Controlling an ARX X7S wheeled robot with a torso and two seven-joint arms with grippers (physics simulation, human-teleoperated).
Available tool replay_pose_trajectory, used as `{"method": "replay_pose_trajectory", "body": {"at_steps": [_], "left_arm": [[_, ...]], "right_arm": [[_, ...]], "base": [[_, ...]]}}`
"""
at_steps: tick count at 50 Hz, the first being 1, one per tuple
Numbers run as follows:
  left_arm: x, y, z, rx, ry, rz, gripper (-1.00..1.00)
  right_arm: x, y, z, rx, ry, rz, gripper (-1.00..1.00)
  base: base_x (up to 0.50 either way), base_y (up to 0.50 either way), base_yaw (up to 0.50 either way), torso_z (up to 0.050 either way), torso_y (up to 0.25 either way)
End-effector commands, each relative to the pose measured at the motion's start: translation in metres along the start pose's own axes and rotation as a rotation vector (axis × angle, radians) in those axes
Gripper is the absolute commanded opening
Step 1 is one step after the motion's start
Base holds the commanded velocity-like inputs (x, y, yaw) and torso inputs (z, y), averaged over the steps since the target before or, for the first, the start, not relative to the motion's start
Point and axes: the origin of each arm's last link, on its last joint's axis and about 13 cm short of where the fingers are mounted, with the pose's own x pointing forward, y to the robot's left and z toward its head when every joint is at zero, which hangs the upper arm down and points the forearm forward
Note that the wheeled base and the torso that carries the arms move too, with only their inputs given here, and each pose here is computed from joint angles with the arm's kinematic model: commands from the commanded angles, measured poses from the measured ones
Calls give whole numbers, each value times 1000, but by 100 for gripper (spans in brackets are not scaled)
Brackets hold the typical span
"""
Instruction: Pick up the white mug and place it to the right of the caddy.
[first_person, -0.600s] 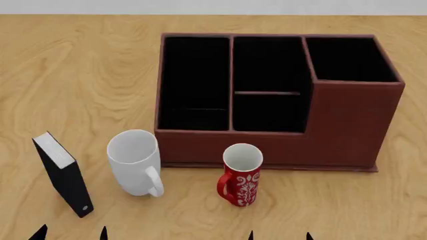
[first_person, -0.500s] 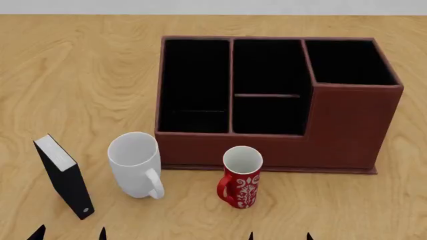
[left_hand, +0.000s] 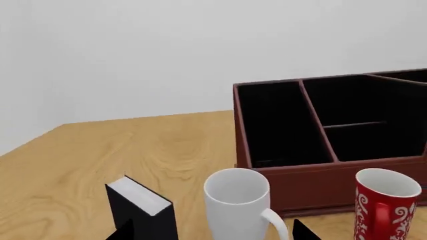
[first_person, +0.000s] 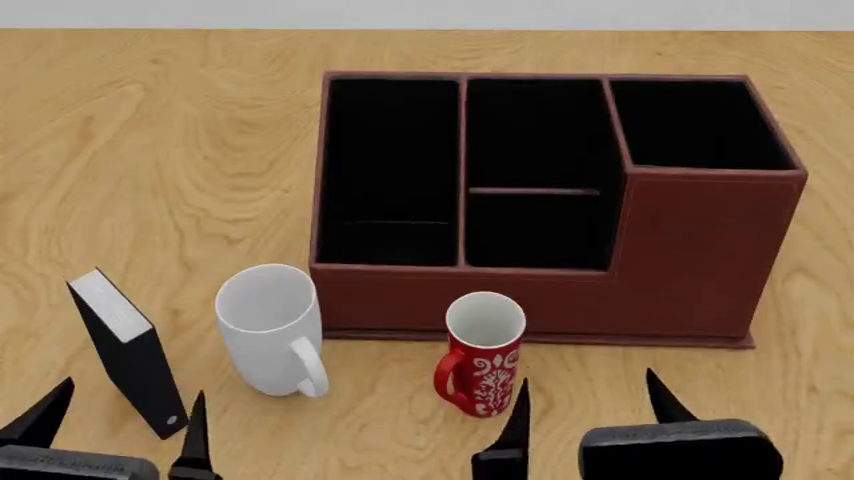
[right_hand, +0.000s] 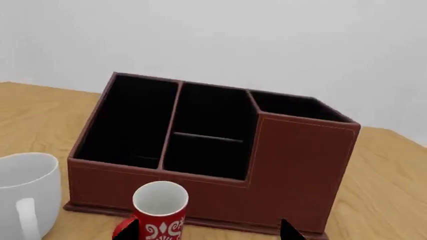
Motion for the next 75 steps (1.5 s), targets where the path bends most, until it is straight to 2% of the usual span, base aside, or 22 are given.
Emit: {"method": "replay_pose_trajectory", "body": {"at_steps": [1,8,17,35,75], "left_arm": [[2,2,40,57,-48,-9,100],[5,1,57,69,-68,-29,100],[7,1,70,88,-90,-33,100],[8,2,69,82,-112,-31,100],[7,0,73,98,-126,-18,100]], "right_arm": [[5,-11,44,-36,-29,-1,100],[6,-13,63,-75,-65,-4,100],[6,-15,79,-83,-103,-5,100],[5,-17,78,-71,-121,-16,100],[0,-18,81,-56,-148,1,100]], "base": [[0,0,0,0,0],[0,0,0,0,0],[0,0,0,0,0],[9,0,0,0,0],[315,-4,0,0,0]]}}
